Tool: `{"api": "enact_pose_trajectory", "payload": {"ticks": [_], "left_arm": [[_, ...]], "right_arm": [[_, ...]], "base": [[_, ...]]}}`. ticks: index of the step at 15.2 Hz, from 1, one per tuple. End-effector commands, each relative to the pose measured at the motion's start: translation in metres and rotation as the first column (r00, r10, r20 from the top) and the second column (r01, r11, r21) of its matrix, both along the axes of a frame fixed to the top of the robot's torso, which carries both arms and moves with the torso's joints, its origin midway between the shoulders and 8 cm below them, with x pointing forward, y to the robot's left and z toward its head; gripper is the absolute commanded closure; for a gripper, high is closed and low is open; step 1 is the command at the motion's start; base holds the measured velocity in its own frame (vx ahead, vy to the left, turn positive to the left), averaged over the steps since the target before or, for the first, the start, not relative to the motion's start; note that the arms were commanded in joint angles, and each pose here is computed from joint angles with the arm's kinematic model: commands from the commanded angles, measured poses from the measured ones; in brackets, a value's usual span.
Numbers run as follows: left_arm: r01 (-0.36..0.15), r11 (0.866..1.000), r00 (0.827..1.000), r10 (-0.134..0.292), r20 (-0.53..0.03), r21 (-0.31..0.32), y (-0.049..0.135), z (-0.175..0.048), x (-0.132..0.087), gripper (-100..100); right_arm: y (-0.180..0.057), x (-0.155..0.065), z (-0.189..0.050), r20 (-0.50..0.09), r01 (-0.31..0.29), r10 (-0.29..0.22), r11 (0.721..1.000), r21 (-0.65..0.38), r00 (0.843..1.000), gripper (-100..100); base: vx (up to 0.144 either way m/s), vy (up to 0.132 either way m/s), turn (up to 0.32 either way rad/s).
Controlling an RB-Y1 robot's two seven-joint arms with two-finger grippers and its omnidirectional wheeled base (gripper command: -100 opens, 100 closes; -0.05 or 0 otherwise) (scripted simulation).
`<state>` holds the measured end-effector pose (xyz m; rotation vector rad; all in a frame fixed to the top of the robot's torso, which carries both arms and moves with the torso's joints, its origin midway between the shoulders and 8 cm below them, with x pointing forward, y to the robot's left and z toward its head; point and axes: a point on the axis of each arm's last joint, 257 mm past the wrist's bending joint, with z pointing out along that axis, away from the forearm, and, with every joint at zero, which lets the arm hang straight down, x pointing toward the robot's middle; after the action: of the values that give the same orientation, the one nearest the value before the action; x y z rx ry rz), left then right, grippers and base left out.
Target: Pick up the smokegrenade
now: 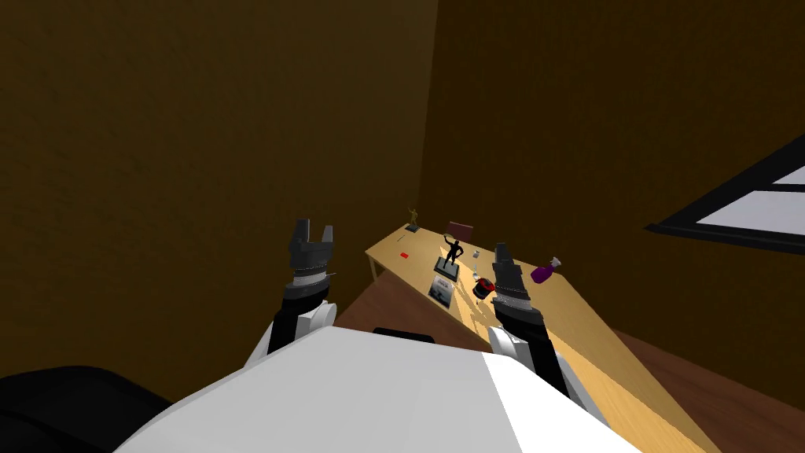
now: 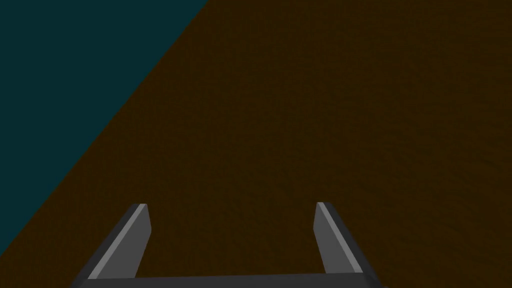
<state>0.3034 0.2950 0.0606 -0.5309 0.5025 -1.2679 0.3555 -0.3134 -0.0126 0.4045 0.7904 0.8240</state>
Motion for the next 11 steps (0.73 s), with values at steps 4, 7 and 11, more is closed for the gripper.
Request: {"api": "enact_pose_trajectory", "payload": {"ticks": [4,7,11], "left_arm": [[0.0,1.0,1.0,0.0,0.0,0.0,0.0,0.0,0.0,0],[0.0,1.0,1.0,0.0,0.0,0.0,0.0,0.0,0.0,0],[0.0,1.0,1.0,0.0,0.0,0.0,0.0,0.0,0.0,0]], "right_arm": [[-0.012,0.01,-0.017,-0.027,0.097,-0.101,0.989,-0.114,0.995,-100],[-0.019,0.015,-0.026,-0.039,0.143,-0.151,0.975,-0.17,0.988,-100],[-0.033,0.025,-0.045,-0.061,0.211,-0.234,0.942,-0.261,0.97,-100]], "base": [[-0.006,0.002,0.082],[-0.004,0.0,0.06],[-0.004,0.001,0.072]]}}
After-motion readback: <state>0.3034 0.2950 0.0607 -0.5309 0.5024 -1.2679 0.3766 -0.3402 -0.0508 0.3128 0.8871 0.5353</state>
